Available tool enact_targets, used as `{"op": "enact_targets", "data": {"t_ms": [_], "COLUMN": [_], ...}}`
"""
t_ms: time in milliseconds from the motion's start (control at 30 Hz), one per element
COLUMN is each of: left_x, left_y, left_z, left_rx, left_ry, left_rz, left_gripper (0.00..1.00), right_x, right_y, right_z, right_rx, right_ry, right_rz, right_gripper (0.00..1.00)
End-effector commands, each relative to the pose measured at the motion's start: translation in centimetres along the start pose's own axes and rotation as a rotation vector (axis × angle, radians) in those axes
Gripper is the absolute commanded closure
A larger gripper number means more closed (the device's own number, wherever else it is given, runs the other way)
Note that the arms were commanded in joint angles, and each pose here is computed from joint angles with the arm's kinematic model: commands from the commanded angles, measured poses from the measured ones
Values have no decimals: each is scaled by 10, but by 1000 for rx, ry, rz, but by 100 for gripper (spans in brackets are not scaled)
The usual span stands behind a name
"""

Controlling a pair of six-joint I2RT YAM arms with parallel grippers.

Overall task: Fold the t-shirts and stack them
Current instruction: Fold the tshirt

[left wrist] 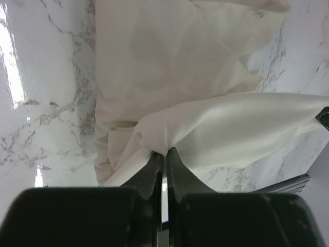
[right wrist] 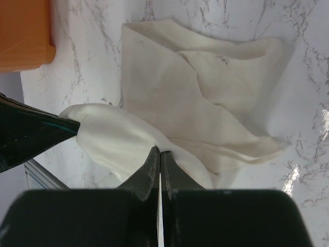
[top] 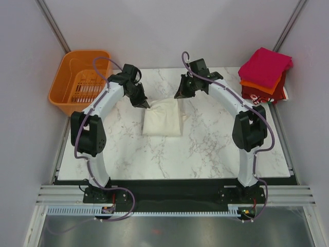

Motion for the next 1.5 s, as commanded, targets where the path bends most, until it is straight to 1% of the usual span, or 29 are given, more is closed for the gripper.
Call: {"op": "enact_targets", "data": {"t_ms": [0, 33, 200, 367, 433, 467, 533, 567, 633, 667, 700, 733, 767, 800, 867, 1000, 1033, 1067, 1100, 1133, 1200, 1233, 1267, 1300, 1333, 1400, 1433, 1467], "left_x": [-4, -2, -20, -42, -44, -58, -58, -75, -79, -87, -89, -91, -92, -92, -88, -68, -48, -46, -35, -13, -4, 16, 19, 15, 19, 16, 13, 5], "left_y": [27, 37, 58, 83, 95, 94, 107, 106, 115, 112, 115, 116, 118, 118, 122, 129, 132, 131, 131, 132, 121, 119, 115, 102, 97, 78, 71, 62], "left_z": [-6, -8, -6, -15, -26, -26, -42, -42, -57, -61, -64, -67, -71, -73, -75, -71, -78, -73, -75, -81, -80, -87, -87, -89, -93, -97, -98, -93], "left_rx": [-56, -56, -55, -78, -92, -91, -118, -108, -133, -124, -126, -128, -139, -143, -156, -179, -196, -200, -211, -228, -251, -268, -281, -294, -310, -335, -335, -322], "left_ry": [-26, -32, -33, -69, -116, -136, -200, -229, -308, -349, -370, -386, -409, -415, -415, -362, -364, -330, -324, -326, -290, -295, -282, -277, -284, -296, -302, -291], "left_rz": [-32, -53, -39, -49, -62, -34, -57, -23, -41, -13, -17, -17, -24, -29, -52, -117, -154, -167, -186, -224, -236, -267, -273, -248, -250, -207, -188, -158], "left_gripper": [95, 95, 94, 93, 93, 92, 89, 84, 79, 71, 61, 51, 32, 26, 19, 18, 18, 18, 19, 20, 23, 25, 26, 27, 30, 34, 38, 39], "right_x": [-3, -2, -20, -32, -38, -40, -43, -44, -48, -46, -46, -52, -54, -55, -53, -45, -47, -47, -48, -50, -53, -54, -53, -51, -48, -41, -39, -36], "right_y": [26, 33, 44, 57, 61, 61, 61, 61, 52, 51, 50, 39, 35, 29, 27, 21, 15, 14, 15, 15, 18, 20, 22, 26, 29, 36, 38, 41], "right_z": [-3, -4, -21, -43, -54, -61, -76, -83, -105, -110, -121, -133, -139, -147, -154, -175, -180, -180, -181, -178, -175, -175, -174, -172, -171, -170, -169, -168], "right_rx": [17, 12, -19, -52, -73, -81, -101, -111, -150, -165, -184, -223, -239, -260, -297, -369, -379, -385, -384, -384, -365, -363, -362, -352, -349, -339, -336, -330], "right_ry": [6, 11, 7, -23, -35, -58, -90, -118, -161, -171, -191, -206, -214, -217, -236, -293, -303, -298, -290, -273, -250, -245, -244, -246, -252, -268, -272, -275], "right_rz": [-46, -59, -48, -65, -68, -70, -73, -82, -78, -89, -101, -94, -91, -94, -114, -170, -175, -180, -184, -177, -171, -169, -172, -180, -188, -210, -216, -221], "right_gripper": [100, 100, 100, 100, 100, 100, 100, 100, 100, 100, 100, 100, 100, 100, 100, 100, 100, 100, 100, 100, 100, 100, 100, 100, 96, 96, 97, 99]}}
Point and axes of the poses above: each gripper's point midway between its finger pads, its own x axis back along the fingers, its own z axis along the line the jaws close on, y = z × x, the point moved 2 cm from there along x, back along the fingers, and after that the axes turned 1 degree about x, right-handed, at the moved point
